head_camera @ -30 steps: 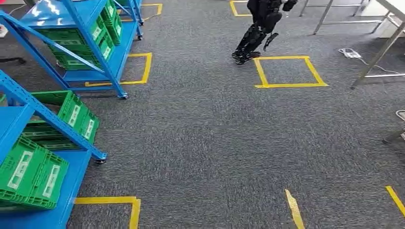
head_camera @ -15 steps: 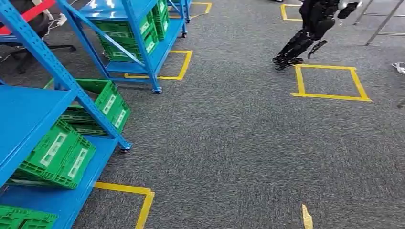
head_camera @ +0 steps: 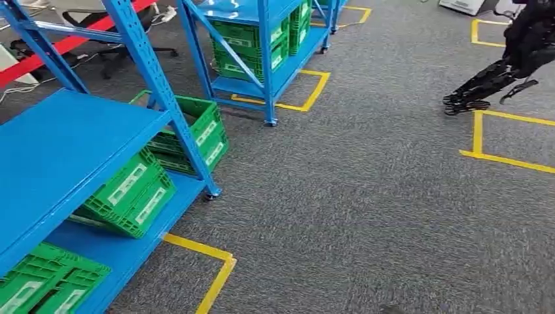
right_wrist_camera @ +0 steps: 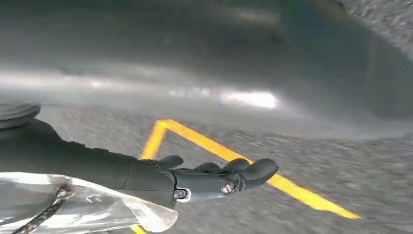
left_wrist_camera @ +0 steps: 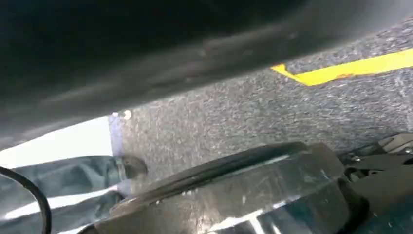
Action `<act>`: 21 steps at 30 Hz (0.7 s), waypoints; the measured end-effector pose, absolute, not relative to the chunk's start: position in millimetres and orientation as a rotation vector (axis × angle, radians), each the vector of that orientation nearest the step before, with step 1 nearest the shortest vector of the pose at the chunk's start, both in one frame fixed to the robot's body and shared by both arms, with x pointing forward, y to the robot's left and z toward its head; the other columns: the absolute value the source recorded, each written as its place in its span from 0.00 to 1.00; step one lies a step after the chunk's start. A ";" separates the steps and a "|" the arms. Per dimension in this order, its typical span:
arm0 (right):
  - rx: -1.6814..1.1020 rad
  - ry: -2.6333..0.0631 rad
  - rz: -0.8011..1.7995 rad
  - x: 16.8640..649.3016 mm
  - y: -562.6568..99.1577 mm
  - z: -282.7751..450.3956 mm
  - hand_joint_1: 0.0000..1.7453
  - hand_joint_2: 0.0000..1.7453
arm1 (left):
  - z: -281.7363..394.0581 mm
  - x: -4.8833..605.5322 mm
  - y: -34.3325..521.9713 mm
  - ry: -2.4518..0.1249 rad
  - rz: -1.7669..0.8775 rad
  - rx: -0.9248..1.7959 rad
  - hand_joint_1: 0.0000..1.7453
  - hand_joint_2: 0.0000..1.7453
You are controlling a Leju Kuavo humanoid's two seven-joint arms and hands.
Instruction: Take the parts from the cabinet and place them on the table.
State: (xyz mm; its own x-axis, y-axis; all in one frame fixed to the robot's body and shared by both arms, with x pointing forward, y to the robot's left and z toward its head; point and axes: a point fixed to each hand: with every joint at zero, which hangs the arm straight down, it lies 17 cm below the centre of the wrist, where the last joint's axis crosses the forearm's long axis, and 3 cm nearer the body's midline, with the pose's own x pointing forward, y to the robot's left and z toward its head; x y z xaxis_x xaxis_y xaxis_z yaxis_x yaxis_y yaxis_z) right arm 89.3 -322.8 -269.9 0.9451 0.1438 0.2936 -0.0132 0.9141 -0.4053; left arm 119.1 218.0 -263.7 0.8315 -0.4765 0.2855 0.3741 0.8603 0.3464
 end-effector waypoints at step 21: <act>-0.384 -0.353 0.137 102.4 -312.4 -268.8 0.00 0.00 | -264.1 116.2 225.4 -0.394 -0.396 0.286 0.00 0.00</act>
State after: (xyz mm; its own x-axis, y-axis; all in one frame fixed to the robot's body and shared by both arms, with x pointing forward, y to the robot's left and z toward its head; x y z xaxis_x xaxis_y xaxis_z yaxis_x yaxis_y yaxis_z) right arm 102.4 -312.4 -268.8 0.9299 0.1969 0.3107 -0.0644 0.9188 -0.3895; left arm 116.2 225.4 -264.1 0.8490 -0.4251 0.3139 0.3162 0.8846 0.3429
